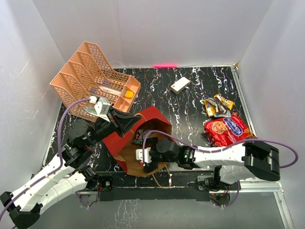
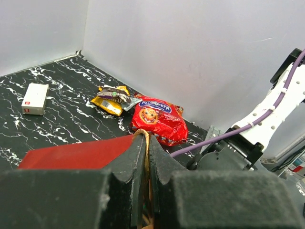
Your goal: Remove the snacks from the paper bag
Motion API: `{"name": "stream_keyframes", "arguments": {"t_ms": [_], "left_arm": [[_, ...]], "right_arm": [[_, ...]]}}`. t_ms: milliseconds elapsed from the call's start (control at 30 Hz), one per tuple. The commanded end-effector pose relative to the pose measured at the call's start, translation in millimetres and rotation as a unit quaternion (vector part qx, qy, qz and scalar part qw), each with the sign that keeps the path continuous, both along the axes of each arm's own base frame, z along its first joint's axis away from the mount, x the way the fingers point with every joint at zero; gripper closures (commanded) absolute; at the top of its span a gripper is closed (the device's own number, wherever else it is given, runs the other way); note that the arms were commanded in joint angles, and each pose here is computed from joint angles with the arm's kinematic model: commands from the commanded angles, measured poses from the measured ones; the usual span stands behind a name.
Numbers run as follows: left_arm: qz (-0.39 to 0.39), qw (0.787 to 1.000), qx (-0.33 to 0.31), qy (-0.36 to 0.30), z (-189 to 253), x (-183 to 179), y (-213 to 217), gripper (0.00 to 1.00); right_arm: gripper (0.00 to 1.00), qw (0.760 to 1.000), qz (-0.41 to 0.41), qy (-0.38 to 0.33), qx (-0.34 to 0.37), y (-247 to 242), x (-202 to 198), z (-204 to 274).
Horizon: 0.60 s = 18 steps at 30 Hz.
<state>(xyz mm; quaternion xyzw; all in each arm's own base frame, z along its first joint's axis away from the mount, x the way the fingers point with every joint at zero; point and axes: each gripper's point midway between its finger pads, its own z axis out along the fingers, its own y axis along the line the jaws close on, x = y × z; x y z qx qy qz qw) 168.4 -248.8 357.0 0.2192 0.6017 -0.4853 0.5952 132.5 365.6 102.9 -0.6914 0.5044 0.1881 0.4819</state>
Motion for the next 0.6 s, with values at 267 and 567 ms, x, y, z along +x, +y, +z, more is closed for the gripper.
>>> {"name": "stream_keyframes", "arguments": {"t_ms": [267, 567], "left_arm": [[-0.014, 0.999, -0.026, -0.015, 14.5, -8.8, 1.2, 0.96], [-0.014, 1.000, -0.019, -0.015, 14.7, -6.7, -0.8, 0.96]], "right_arm": [[0.06, 0.992, -0.024, -0.115, 0.045, -14.7, 22.6, 52.8], [0.24, 0.980, -0.168, -0.069, 0.081, 22.8, 56.9, 29.2]]}}
